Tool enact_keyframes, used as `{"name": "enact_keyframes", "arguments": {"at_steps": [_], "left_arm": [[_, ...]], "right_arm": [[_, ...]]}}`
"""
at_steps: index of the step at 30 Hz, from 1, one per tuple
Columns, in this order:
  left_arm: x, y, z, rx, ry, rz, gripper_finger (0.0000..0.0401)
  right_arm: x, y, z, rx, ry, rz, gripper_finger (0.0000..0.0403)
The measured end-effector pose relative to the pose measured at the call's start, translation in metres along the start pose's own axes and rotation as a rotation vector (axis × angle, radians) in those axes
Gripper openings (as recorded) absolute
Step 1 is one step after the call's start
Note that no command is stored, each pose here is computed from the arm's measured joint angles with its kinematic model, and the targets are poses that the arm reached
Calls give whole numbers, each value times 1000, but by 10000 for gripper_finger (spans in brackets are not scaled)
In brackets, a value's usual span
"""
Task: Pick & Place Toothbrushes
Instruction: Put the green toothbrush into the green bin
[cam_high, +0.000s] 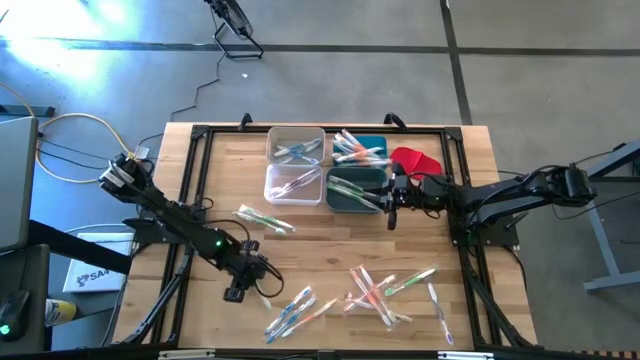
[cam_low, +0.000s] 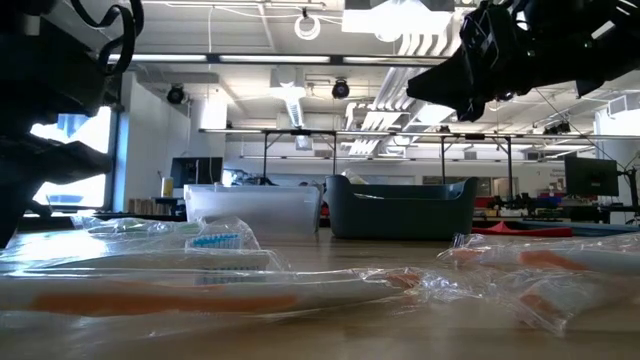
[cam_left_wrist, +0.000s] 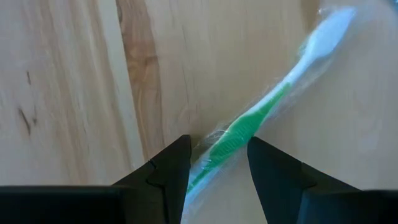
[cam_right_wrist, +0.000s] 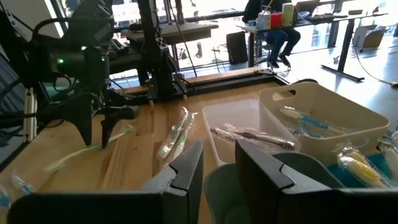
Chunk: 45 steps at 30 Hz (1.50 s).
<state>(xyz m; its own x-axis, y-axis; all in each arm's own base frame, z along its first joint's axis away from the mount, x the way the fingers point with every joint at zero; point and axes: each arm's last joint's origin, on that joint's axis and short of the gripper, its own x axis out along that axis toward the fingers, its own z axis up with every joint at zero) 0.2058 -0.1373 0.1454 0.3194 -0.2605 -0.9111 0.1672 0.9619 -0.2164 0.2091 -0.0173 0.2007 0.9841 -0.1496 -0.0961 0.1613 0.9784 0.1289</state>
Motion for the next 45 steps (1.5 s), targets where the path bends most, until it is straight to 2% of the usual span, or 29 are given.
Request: {"name": "enact_keyframes", "arguments": {"at_steps": [14, 25, 28, 40, 45], "left_arm": [[8, 1, -2, -2, 32, 17, 150], [9, 2, -3, -19, 45, 21, 49], [9, 2, -3, -19, 49, 20, 32], [5, -1, 2, -45, 55, 18, 47], [-4, -5, 7, -34, 131, 19, 48]], "right_arm": [[0, 0, -2, -1, 21, -3, 87], [0, 0, -2, -3, 22, -3, 87], [0, 0, -2, -3, 22, -3, 87], [0, 0, -2, -4, 22, -3, 87], [0, 0, -2, -11, 22, -4, 87]]}}
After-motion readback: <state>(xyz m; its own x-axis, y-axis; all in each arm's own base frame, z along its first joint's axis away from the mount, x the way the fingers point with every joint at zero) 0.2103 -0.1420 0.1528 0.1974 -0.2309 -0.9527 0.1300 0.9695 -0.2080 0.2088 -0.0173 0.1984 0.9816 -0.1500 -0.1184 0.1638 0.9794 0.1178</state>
